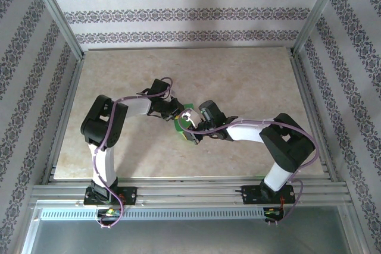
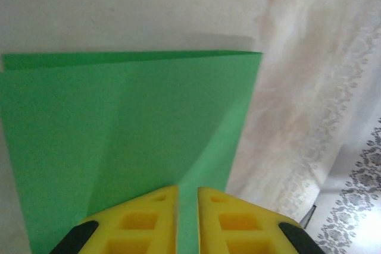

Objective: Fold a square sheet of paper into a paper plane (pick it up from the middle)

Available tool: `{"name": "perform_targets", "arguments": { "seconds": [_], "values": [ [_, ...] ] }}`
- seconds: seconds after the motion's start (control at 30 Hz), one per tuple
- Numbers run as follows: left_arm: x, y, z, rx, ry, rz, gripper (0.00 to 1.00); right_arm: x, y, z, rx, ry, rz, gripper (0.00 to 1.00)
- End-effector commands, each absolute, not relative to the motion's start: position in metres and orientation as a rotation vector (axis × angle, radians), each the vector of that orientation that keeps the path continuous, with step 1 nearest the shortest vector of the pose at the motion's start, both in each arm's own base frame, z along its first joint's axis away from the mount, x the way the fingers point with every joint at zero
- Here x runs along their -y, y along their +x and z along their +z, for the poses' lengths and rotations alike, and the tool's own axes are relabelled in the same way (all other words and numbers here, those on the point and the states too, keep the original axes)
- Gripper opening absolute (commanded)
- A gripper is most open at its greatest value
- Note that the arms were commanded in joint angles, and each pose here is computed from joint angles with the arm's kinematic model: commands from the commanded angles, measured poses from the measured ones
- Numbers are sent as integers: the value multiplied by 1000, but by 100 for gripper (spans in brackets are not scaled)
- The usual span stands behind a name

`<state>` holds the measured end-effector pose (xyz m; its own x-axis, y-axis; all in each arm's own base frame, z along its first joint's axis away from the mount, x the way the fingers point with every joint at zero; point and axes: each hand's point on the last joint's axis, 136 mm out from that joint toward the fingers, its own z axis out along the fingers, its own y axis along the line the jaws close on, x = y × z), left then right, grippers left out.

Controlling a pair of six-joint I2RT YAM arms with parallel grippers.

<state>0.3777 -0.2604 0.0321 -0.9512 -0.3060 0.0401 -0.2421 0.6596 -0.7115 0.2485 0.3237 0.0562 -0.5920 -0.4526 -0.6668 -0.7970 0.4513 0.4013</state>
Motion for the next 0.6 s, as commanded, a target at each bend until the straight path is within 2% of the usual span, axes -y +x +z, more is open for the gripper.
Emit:
{"name": "perform_targets", "arguments": {
  "seconds": [0.0,0.23,0.57],
  "values": [
    [256,377,27,-2831,-433,-1090,16,-326,256,59,-2249,-1024,994,2],
    [247,362,1,-2950,-440,-981,14,-316,275,48,-2330,-947,904,3],
    [245,359,-3,-2972,-418,-953,13,-299,296,31,-2441,-833,793,3]
  ]
}}
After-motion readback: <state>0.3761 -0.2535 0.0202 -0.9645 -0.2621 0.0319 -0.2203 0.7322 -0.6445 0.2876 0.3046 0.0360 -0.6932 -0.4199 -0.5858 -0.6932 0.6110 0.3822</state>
